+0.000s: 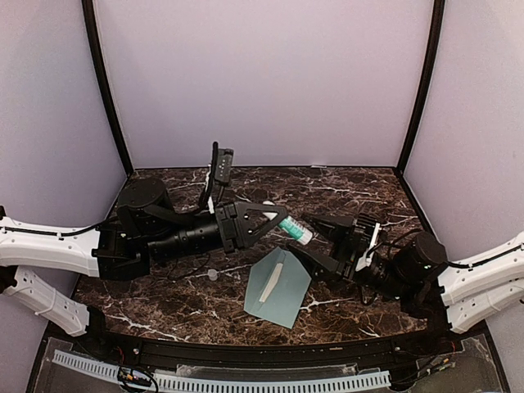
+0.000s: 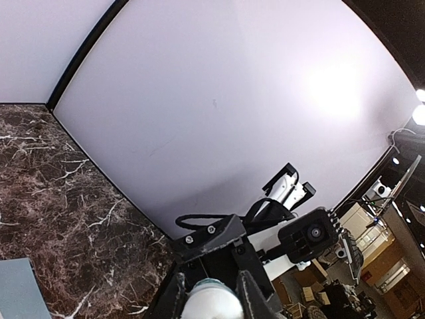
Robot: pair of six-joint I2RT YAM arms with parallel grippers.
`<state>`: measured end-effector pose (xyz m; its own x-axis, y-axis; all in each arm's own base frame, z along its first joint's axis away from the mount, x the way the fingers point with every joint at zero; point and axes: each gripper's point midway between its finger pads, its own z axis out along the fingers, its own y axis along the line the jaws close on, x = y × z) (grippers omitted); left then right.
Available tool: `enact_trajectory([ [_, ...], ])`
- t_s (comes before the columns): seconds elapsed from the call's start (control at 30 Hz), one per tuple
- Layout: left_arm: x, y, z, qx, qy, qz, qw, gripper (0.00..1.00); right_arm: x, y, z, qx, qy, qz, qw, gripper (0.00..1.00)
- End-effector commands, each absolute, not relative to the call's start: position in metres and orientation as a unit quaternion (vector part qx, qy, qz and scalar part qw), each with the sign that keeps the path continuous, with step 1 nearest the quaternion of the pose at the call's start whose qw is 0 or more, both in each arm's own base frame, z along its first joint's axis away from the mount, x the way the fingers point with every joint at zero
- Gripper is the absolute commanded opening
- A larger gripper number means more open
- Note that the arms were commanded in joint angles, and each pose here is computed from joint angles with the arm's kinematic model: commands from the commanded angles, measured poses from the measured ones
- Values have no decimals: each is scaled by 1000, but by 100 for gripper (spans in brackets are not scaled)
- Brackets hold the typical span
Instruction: Place the letter into the envelope and seal it
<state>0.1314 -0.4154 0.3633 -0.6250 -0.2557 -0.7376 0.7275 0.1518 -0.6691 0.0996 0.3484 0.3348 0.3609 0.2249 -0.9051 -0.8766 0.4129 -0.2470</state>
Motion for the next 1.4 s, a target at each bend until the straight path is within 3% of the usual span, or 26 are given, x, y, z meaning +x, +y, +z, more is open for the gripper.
enact_trajectory([
  [0.0, 126, -407, 392, 166, 608, -671, 390, 5, 101, 341, 372, -341, 384, 388, 765, 52],
  [0.4, 124, -410, 392, 167, 605, -678, 383, 5, 103, 352, 377, -335, 372, 388, 774, 41],
  [1.37, 126, -412, 384, 160, 611, -678, 377, 5, 109, 368, 381, -333, 369, 380, 780, 32],
])
